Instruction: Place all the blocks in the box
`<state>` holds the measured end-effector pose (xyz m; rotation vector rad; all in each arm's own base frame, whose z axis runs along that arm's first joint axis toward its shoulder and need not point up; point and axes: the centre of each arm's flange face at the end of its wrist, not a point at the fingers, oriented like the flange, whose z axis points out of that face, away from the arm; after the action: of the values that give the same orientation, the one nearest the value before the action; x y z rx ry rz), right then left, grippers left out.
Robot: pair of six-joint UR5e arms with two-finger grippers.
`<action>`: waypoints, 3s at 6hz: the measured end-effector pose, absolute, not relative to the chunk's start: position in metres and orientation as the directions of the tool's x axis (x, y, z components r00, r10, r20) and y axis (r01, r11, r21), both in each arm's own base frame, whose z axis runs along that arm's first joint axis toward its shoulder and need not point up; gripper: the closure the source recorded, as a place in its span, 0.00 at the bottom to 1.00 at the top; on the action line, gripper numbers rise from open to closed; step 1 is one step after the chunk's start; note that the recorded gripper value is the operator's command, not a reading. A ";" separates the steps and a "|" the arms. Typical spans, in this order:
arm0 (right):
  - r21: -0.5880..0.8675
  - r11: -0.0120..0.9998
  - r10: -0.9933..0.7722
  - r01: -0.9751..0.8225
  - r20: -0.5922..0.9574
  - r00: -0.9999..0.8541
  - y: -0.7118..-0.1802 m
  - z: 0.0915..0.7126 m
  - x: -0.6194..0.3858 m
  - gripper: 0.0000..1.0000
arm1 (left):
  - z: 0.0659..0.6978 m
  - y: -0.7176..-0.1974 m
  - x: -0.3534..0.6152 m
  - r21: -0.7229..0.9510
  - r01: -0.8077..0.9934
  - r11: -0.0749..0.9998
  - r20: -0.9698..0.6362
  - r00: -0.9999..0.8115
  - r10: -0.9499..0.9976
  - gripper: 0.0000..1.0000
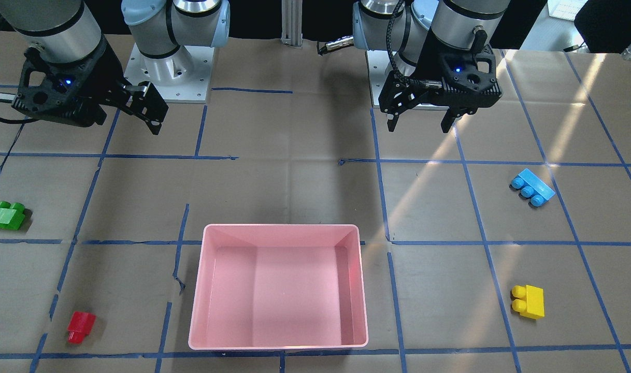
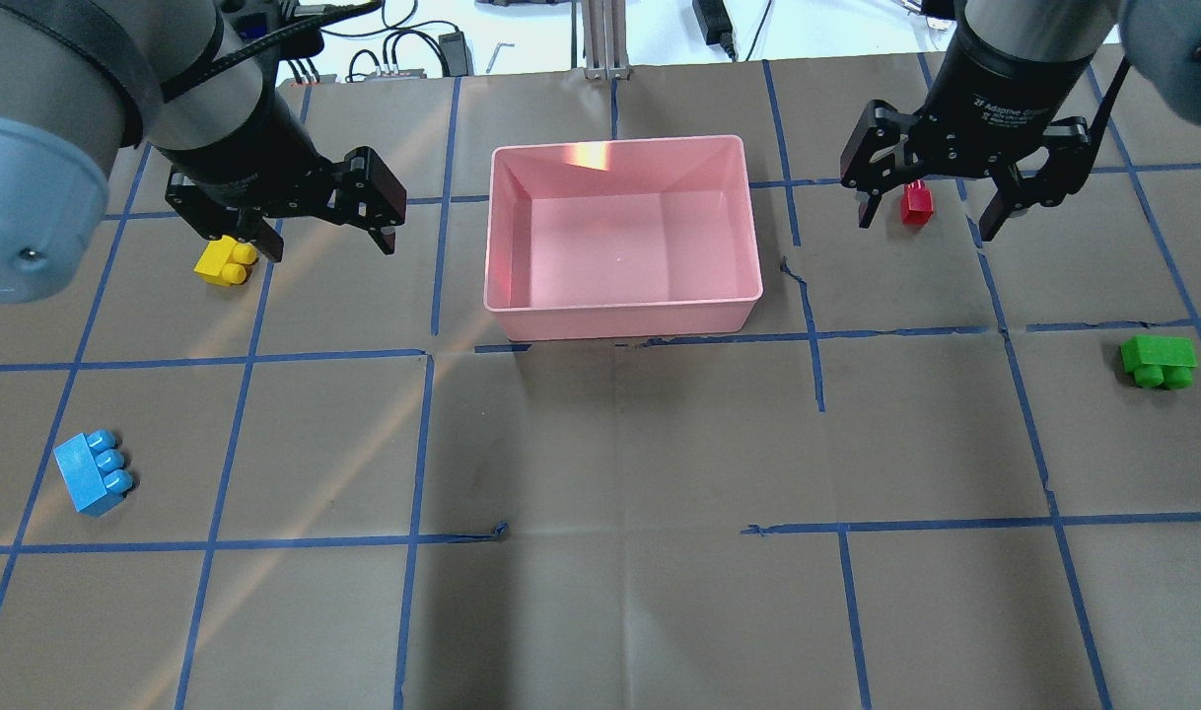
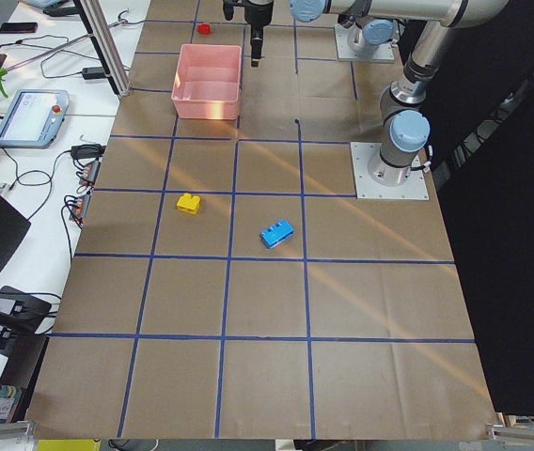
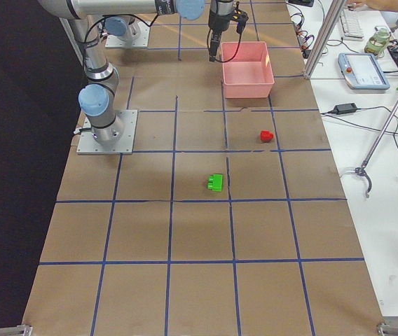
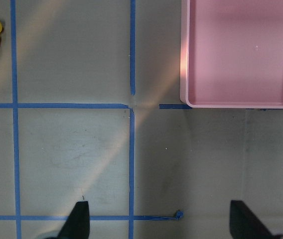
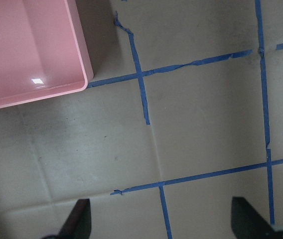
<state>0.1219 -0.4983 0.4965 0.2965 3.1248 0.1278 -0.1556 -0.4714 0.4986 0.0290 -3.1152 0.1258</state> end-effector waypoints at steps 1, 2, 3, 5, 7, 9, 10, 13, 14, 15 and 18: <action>0.078 0.979 0.188 0.188 0.006 -0.982 -0.498 0.498 0.122 0.00 | 0.499 -0.471 -0.156 -0.080 -0.020 0.997 0.024 -1.000 -0.018 0.01; 0.075 0.979 0.188 0.188 0.005 -0.982 -0.498 0.499 0.122 0.00 | 0.499 -0.471 -0.156 -0.080 -0.020 0.997 0.024 -1.000 -0.018 0.01; 0.072 0.980 0.188 0.188 0.004 -0.982 -0.499 0.500 0.122 0.00 | 0.499 -0.472 -0.155 -0.081 -0.020 0.997 0.025 -1.000 -0.018 0.01; 0.071 0.980 0.188 0.188 0.003 -0.982 -0.499 0.501 0.122 0.00 | 0.502 -0.473 -0.148 -0.087 -0.031 0.996 0.024 -0.999 -0.029 0.01; 0.068 0.979 0.192 0.192 0.002 -0.981 -0.499 0.503 0.122 0.00 | 0.496 -0.489 -0.076 -0.070 -0.159 0.985 0.014 -0.987 -0.159 0.01; 0.067 0.979 0.194 0.194 0.002 -0.981 -0.499 0.503 0.122 0.00 | 0.458 -0.491 0.070 0.012 -0.377 0.926 0.009 -0.926 -0.377 0.01; 0.067 0.979 0.194 0.194 0.003 -0.981 -0.499 0.503 0.122 0.00 | 0.425 -0.477 0.139 0.077 -0.498 0.864 0.012 -0.866 -0.500 0.01; 0.067 0.981 0.179 0.180 0.008 -0.984 -0.500 0.502 0.119 0.00 | 0.318 -0.459 0.269 0.193 -0.661 0.726 -0.033 -0.743 -0.668 0.01; 0.052 0.992 0.118 0.119 0.010 -0.993 -0.504 0.501 0.111 0.00 | 0.292 -0.457 0.276 0.162 -0.673 0.721 -0.041 -0.735 -0.677 0.01; 0.027 0.998 0.056 0.057 0.013 -0.998 -0.512 0.502 0.088 0.00 | 0.263 -0.451 0.274 0.100 -0.661 0.743 -0.044 -0.749 -0.661 0.01; 0.022 0.997 0.067 0.067 0.015 -0.998 -0.521 0.497 -0.050 0.00 | 0.202 -0.430 0.273 0.070 -0.633 0.771 -0.041 -0.774 -0.632 0.01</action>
<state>-0.0499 -0.5210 0.4973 0.1061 3.1535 0.0352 0.2730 -0.4299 0.2015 1.0607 -2.9704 -0.1253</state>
